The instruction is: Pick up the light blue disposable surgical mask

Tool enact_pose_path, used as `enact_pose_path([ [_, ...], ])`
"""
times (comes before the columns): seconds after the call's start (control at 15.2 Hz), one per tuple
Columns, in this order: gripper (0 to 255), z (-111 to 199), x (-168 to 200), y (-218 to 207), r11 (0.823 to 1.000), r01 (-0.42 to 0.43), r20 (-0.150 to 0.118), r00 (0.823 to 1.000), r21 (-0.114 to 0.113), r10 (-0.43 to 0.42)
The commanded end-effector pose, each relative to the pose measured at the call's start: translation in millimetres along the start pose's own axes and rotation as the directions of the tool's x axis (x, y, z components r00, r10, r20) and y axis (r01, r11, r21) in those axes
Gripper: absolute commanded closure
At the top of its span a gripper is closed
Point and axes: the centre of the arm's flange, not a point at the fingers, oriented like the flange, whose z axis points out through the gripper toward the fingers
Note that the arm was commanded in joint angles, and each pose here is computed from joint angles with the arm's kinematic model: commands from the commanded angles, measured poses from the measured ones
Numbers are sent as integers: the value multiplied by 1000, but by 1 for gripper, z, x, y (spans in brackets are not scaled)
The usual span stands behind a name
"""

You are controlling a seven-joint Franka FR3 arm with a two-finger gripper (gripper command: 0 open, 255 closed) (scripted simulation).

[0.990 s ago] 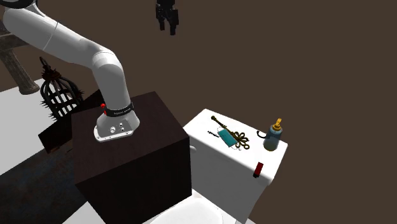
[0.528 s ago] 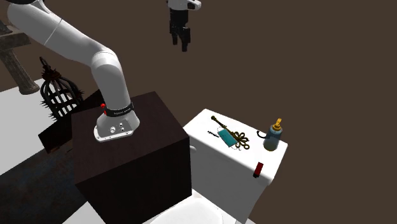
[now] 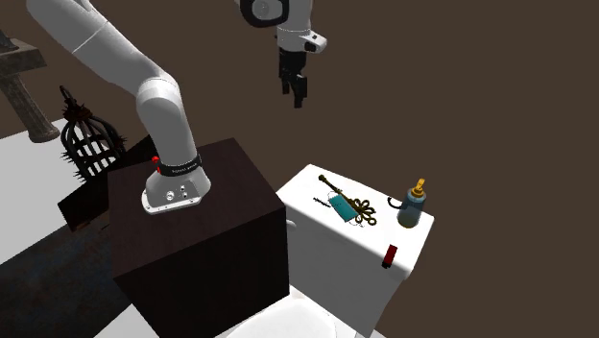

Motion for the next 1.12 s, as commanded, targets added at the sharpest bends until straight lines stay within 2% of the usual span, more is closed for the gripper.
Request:
enact_pose_path([
  [0.0,0,18,7,19,999,-32,-9,999,9,32],
  [0.53,0,89,34,96,987,-156,-33,987,50,157],
  [1.06,0,163,53,173,957,-275,-52,958,93,281],
])
